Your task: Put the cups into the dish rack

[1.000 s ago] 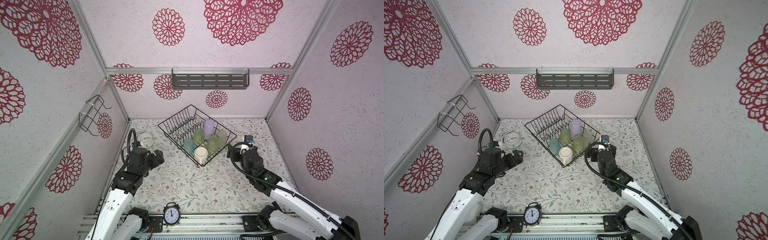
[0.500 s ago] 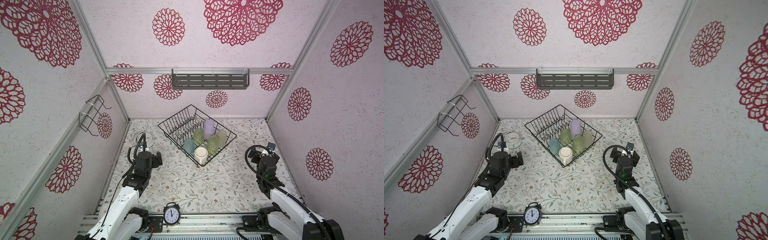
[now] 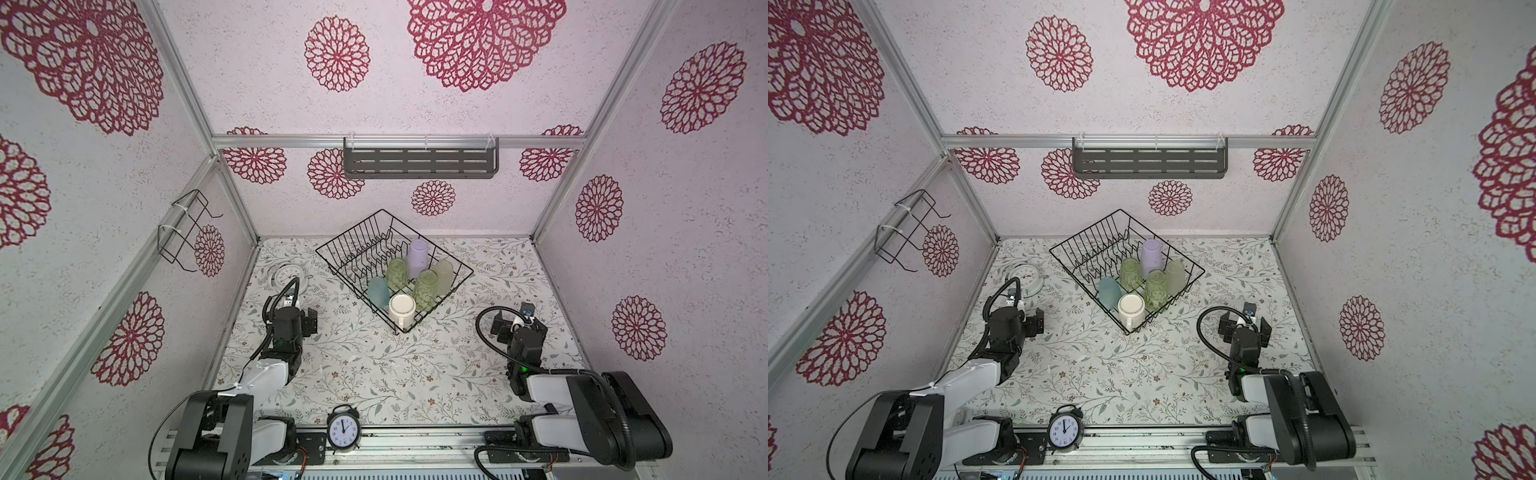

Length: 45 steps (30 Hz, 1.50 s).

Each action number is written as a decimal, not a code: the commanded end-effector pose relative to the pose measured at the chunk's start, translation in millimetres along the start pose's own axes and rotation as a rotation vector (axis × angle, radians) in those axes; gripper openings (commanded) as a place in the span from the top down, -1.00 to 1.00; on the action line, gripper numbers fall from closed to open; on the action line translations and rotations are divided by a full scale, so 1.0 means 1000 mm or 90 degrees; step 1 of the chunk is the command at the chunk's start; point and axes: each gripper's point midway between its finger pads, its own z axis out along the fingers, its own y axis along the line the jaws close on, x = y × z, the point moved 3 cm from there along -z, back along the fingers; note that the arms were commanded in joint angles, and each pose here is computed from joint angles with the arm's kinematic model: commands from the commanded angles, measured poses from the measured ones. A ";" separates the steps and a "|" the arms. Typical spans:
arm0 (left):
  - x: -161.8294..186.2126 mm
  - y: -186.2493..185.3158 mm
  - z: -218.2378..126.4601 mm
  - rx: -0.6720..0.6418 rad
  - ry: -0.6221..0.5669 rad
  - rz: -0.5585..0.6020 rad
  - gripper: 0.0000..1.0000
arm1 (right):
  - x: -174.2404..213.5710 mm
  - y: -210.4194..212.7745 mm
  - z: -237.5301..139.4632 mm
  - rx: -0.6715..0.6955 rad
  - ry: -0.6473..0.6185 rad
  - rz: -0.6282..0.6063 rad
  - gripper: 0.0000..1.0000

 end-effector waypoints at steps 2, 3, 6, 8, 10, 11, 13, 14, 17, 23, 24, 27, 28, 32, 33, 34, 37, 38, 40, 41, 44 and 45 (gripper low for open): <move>-0.037 0.013 0.004 0.029 -0.118 -0.061 -0.95 | -0.024 0.020 0.017 -0.089 -0.061 -0.020 -0.98; -0.038 0.014 0.004 0.038 -0.129 -0.075 -0.95 | -0.021 0.019 0.018 -0.087 -0.063 -0.017 -0.98; -0.042 0.021 0.005 0.033 -0.161 -0.118 -0.95 | -0.015 0.013 0.017 -0.066 -0.074 -0.005 -0.98; -0.043 0.024 0.010 0.023 -0.157 -0.124 -0.95 | -0.015 0.016 0.025 -0.079 -0.055 -0.008 -0.98; -0.044 0.022 0.015 0.027 -0.142 -0.119 -0.95 | -0.014 0.015 0.027 -0.081 -0.044 -0.003 -0.98; -0.043 0.021 0.017 0.032 -0.137 -0.117 -0.95 | -0.014 0.013 0.029 -0.074 -0.041 0.000 -0.98; -0.040 0.022 0.020 0.024 -0.147 -0.113 -0.95 | -0.013 0.012 0.031 -0.068 -0.035 0.007 -0.98; -0.037 0.023 0.023 0.017 -0.153 -0.113 -0.95 | -0.013 0.011 0.031 -0.067 -0.031 0.007 -0.98; -0.026 0.026 0.033 0.017 -0.157 -0.128 -0.95 | -0.014 0.012 0.031 -0.069 -0.033 0.007 -0.98; -0.026 0.024 0.040 0.037 -0.146 -0.126 -0.95 | -0.013 0.011 0.031 -0.068 -0.032 0.007 -0.98; -0.027 0.024 0.041 0.041 -0.151 -0.129 -0.95 | -0.014 0.011 0.031 -0.068 -0.033 0.007 -0.98; -0.027 0.024 0.043 0.048 -0.140 -0.127 -0.95 | -0.013 0.011 0.031 -0.068 -0.032 0.007 -0.98; -0.027 0.022 0.044 0.061 -0.137 -0.124 -0.95 | -0.013 0.011 0.032 -0.068 -0.032 0.007 -0.98; -0.027 0.019 0.045 0.076 -0.132 -0.120 -0.95 | -0.013 0.011 0.031 -0.069 -0.031 0.007 -0.98; -0.027 0.019 0.044 0.077 -0.135 -0.121 -0.95 | -0.013 0.011 0.032 -0.068 -0.032 0.007 -0.98; -0.027 0.018 0.044 0.082 -0.136 -0.119 -0.95 | -0.013 0.011 0.031 -0.068 -0.032 0.007 -0.98; -0.027 0.019 0.045 0.080 -0.132 -0.122 -0.95 | -0.013 0.011 0.031 -0.068 -0.031 0.007 -0.98; -0.028 0.020 0.045 0.077 -0.133 -0.123 -0.95 | -0.013 0.011 0.032 -0.068 -0.031 0.007 -0.98; -0.027 0.021 0.045 0.068 -0.132 -0.129 -0.95 | -0.013 0.011 0.032 -0.067 -0.032 0.007 -0.98; -0.027 0.022 0.045 0.068 -0.133 -0.130 -0.95 | -0.013 0.011 0.031 -0.069 -0.030 0.006 -0.98; -0.027 0.023 0.045 0.063 -0.133 -0.133 -0.95 | -0.013 0.011 0.032 -0.068 -0.031 0.007 -0.98; -0.027 0.023 0.045 0.062 -0.134 -0.133 -0.95 | -0.013 0.011 0.032 -0.069 -0.031 0.007 -0.98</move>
